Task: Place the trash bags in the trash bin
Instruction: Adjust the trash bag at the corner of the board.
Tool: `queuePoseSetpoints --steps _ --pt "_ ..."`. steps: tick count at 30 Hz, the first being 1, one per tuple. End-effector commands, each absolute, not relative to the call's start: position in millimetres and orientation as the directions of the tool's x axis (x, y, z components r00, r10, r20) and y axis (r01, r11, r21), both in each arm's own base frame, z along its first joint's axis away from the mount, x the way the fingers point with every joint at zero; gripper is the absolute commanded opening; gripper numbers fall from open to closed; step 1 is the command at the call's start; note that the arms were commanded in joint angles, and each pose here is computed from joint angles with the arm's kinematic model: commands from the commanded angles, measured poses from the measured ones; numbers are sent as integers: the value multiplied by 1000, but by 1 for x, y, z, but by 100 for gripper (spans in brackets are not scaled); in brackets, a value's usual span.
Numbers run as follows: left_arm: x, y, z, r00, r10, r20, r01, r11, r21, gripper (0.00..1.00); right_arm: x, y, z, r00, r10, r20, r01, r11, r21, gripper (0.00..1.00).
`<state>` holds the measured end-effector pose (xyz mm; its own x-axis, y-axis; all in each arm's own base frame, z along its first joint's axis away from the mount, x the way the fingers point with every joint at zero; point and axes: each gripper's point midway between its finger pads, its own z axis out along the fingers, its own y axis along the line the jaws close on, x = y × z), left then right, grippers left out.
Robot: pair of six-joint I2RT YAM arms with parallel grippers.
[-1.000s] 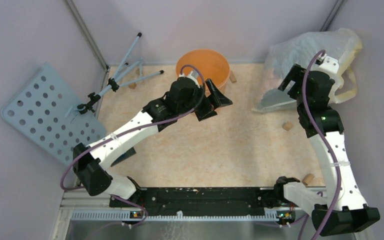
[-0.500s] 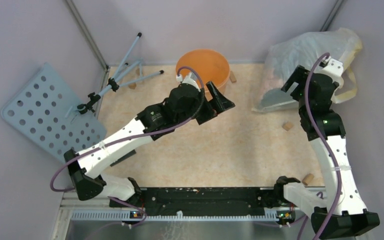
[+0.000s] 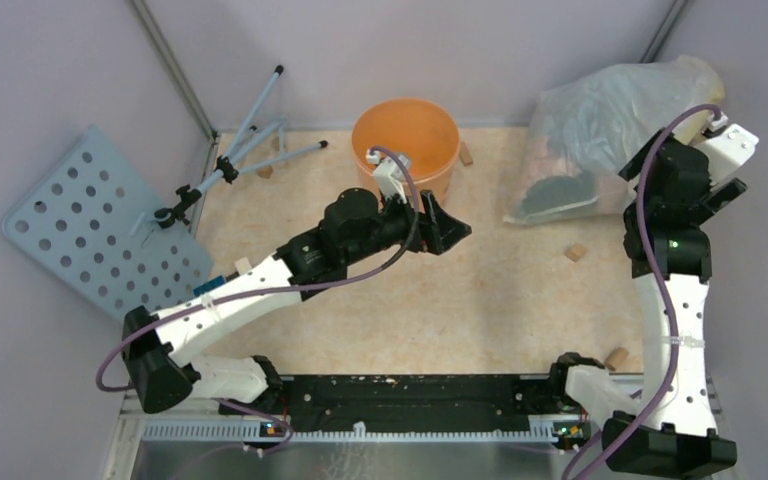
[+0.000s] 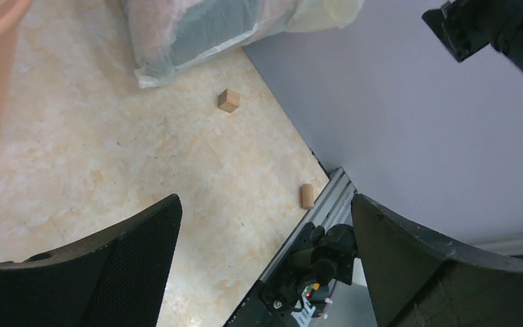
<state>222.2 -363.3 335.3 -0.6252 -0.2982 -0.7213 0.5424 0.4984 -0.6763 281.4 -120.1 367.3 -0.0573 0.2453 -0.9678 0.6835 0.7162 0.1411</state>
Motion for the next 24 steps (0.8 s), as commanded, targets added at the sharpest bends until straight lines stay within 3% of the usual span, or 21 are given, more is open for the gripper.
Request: queuePoseSetpoints --steps 1,4,9,13,14,17,21,24 --pt "217 -388 363 -505 -232 -831 741 377 -555 99 268 -155 378 -2 206 -978 780 613 127 97" --pt "217 -393 359 -503 -181 -845 771 347 -533 99 291 -167 364 -27 268 -963 760 632 154 94" --pt "223 -387 349 -550 -169 -818 754 320 -573 99 309 -178 352 -74 284 -956 753 644 133 80" --pt "224 -385 344 -578 -165 -799 744 295 -599 99 333 -176 342 -113 295 -949 713 690 129 81" --pt "224 -385 345 -576 -166 -800 747 290 -598 99 339 -176 340 -126 301 -945 708 695 127 77" --pt "224 -382 349 -569 -173 -804 749 294 -594 99 353 -175 331 -157 320 -934 690 713 128 52" --pt "230 -378 349 -564 -188 -804 733 334 -593 95 356 -174 324 -173 330 -928 685 717 127 4" --pt "230 -378 345 -574 -186 -797 724 338 -601 93 350 -175 323 -181 319 -930 693 713 109 0"
